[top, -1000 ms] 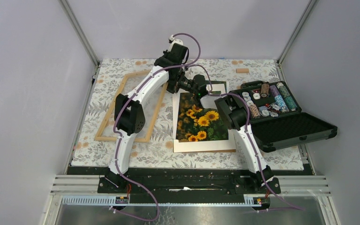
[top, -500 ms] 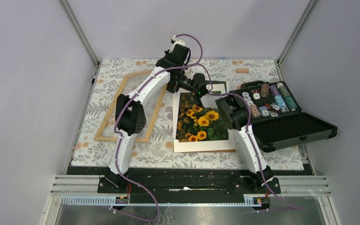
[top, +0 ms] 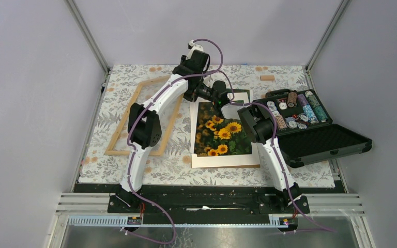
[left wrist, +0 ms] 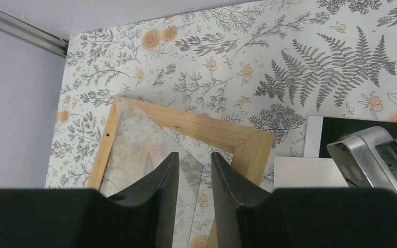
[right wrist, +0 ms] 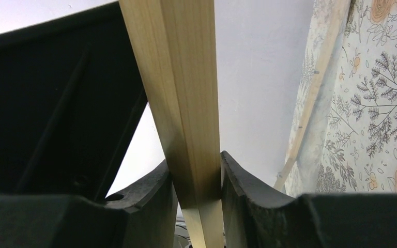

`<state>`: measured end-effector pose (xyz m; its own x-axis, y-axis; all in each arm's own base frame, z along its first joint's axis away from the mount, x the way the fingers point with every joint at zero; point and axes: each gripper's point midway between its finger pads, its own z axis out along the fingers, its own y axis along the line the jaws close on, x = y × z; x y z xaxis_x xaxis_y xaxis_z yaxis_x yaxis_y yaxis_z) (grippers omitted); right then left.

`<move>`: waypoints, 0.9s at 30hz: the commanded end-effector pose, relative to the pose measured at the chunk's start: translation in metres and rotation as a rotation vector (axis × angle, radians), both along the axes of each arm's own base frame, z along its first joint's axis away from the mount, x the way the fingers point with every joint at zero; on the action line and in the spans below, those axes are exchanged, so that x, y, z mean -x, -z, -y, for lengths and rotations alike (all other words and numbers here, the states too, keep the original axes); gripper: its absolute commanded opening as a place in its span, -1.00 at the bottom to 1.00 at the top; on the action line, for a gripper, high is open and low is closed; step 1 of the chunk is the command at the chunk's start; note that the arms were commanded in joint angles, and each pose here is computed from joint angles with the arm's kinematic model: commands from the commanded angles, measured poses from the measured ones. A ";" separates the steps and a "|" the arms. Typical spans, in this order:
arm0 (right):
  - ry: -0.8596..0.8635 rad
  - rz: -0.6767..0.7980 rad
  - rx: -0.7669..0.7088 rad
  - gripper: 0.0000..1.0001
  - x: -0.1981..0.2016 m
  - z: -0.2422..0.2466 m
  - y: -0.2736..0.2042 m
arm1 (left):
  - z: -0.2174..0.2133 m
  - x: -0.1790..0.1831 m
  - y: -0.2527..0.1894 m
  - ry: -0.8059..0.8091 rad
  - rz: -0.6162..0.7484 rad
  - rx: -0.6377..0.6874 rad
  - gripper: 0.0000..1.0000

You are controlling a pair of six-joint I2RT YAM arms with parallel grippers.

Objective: Put the photo into the frame
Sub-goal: Pick up the photo frame item from the photo frame.

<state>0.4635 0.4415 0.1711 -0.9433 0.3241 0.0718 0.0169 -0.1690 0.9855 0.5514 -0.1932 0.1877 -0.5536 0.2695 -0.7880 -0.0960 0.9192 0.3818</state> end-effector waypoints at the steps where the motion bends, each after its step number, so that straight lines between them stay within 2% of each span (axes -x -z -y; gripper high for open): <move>1: -0.031 0.161 -0.104 -0.24 0.017 0.000 -0.071 | -0.001 -0.001 0.008 -0.013 0.001 -0.030 -0.39; 6: -0.033 0.162 -0.100 -0.24 0.018 0.000 -0.070 | -0.002 -0.001 0.003 -0.011 0.008 -0.041 -0.79; 9: -0.036 0.150 -0.090 -0.14 0.018 0.000 -0.064 | -0.004 0.000 -0.014 -0.019 0.040 -0.037 -1.00; 15: -0.035 0.136 -0.048 0.35 0.020 0.000 -0.050 | -0.011 0.006 -0.054 -0.050 0.126 -0.010 -1.00; 22: -0.022 0.094 0.022 0.69 0.023 0.008 -0.020 | -0.015 0.026 -0.090 -0.067 0.198 0.033 -1.00; 24: -0.021 0.093 0.037 0.94 0.025 0.011 -0.013 | -0.018 0.033 -0.101 -0.074 0.226 0.032 -1.00; 27: -0.021 0.116 0.063 0.99 0.029 0.016 -0.007 | -0.028 0.042 -0.122 -0.099 0.284 0.038 -1.00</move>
<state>0.4443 0.4321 0.1267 -0.9439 0.3203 0.0799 0.0577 -0.0782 0.9953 0.5211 -0.1765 0.2210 -0.5205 0.2887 -0.8036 -0.1531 0.8943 0.4205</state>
